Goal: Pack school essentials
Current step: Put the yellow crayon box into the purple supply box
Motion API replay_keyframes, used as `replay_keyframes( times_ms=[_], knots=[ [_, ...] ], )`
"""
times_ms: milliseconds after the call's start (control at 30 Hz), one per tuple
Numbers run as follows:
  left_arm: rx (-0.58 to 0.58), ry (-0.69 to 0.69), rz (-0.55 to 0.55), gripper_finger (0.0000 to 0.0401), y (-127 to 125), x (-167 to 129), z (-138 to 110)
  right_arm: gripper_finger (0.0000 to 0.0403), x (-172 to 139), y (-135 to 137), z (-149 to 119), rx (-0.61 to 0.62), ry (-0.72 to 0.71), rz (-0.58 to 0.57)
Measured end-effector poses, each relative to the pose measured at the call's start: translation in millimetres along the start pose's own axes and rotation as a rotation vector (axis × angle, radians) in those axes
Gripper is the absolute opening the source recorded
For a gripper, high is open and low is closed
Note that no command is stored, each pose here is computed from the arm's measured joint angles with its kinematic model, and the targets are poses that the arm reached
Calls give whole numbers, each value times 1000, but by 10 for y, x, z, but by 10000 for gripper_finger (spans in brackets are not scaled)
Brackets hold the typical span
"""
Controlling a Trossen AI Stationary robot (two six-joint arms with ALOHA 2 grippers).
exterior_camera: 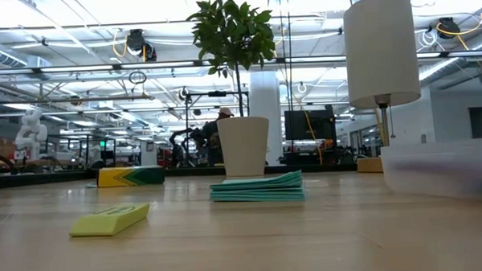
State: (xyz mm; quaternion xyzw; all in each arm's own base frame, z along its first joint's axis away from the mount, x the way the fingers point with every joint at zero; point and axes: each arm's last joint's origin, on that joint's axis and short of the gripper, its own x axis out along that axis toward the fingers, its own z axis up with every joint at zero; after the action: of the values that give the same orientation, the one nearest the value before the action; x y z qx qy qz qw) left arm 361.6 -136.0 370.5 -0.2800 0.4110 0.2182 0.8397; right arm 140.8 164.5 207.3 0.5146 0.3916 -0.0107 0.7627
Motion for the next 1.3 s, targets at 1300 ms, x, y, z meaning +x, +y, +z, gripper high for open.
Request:
replay_keyframes(
  times_ms=[1300],
  knots=[
    [-37, 599, 229, 219, 1867, 616, -331, 0, -403, 69, 664, 105, -535, 105]
  ],
)
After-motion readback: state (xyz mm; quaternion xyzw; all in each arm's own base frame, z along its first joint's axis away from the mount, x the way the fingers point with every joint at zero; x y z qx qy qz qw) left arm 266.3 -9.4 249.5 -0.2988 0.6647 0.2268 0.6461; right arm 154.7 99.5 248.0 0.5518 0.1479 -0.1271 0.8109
